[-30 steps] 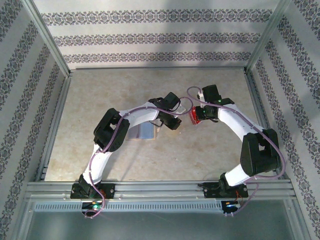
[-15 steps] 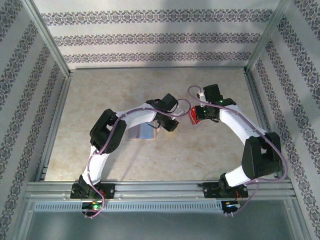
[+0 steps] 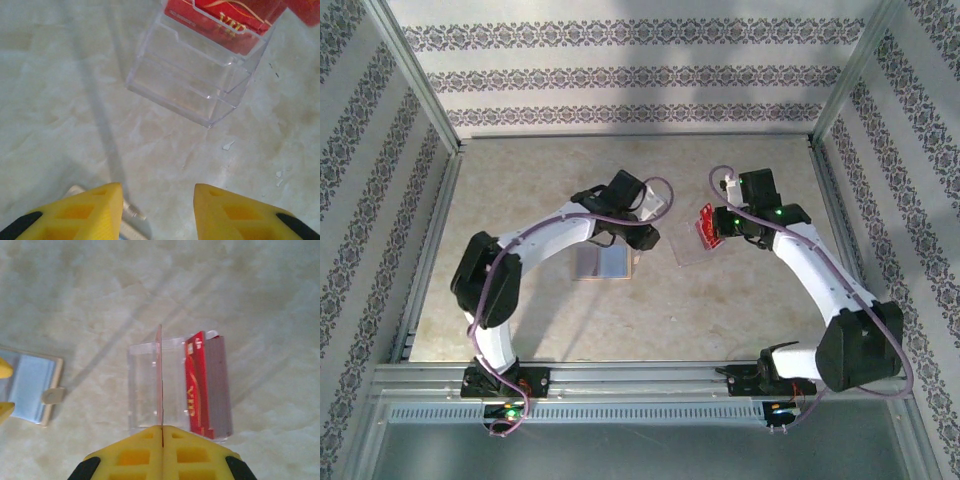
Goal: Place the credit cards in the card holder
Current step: Pick up the credit card from the storage box.
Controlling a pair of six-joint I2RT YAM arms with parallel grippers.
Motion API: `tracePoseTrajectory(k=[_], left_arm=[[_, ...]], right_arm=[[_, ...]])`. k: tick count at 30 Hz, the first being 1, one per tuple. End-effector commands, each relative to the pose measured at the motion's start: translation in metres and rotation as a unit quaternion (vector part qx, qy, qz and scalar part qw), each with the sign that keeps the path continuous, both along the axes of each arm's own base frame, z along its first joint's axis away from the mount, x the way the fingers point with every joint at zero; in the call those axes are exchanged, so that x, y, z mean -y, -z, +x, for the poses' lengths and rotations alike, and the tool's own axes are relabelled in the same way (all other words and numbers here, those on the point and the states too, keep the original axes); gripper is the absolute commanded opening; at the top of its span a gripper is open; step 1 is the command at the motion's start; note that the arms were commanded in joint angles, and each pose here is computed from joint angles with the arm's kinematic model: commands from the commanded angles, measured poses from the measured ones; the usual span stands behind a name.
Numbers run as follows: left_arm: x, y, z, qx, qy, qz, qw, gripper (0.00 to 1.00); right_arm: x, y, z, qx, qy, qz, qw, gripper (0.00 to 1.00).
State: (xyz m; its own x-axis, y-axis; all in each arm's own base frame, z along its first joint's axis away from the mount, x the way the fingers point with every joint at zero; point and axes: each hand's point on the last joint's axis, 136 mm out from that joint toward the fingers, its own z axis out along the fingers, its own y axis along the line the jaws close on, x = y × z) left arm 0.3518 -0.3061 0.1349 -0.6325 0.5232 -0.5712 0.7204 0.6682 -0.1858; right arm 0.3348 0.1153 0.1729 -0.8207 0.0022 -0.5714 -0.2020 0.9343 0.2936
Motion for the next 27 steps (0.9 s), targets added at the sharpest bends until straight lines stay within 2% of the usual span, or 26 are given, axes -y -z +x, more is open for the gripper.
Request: tracePoseTrajectory(k=[1,5,10,15,19,21,25,27], left_arm=[[-0.019,-0.026,0.007,0.025,-0.010,-0.031,0.999,0.49],[-0.048,-0.048,0.012,0.008,-0.041,-0.104,0.994,0.56],[-0.077,-0.082,0.019,-0.015,-0.068,-0.242,0.968,0.66],[-0.082,-0.112,0.008,-0.034,-0.031,-0.364,0.930,0.79],[-0.086,-0.137,0.001,-0.008,-0.006,-0.452,0.892,0.88],[-0.088,-0.146,-0.005,0.013,0.010,-0.474,0.880,0.89],[-0.088,-0.142,-0.001,0.001,-0.011,-0.478,0.878,0.84],[-0.086,-0.144,-0.003,0.011,0.003,-0.480,0.877,0.81]], right_arm=[[-0.022,-0.011,-0.007,-0.001,-0.004,0.086,0.996,0.00],[-0.047,-0.032,-0.003,0.020,-0.006,0.197,0.980,0.00],[-0.067,-0.057,0.004,0.045,-0.002,0.315,0.948,0.00],[-0.085,-0.082,0.008,0.065,-0.009,0.405,0.912,0.00],[-0.103,-0.093,0.006,0.074,-0.024,0.447,0.891,0.00],[-0.114,-0.098,0.005,0.077,-0.033,0.468,0.880,0.00],[-0.131,-0.111,0.002,0.086,-0.054,0.505,0.857,0.00],[-0.139,-0.115,0.001,0.089,-0.063,0.514,0.851,0.00]])
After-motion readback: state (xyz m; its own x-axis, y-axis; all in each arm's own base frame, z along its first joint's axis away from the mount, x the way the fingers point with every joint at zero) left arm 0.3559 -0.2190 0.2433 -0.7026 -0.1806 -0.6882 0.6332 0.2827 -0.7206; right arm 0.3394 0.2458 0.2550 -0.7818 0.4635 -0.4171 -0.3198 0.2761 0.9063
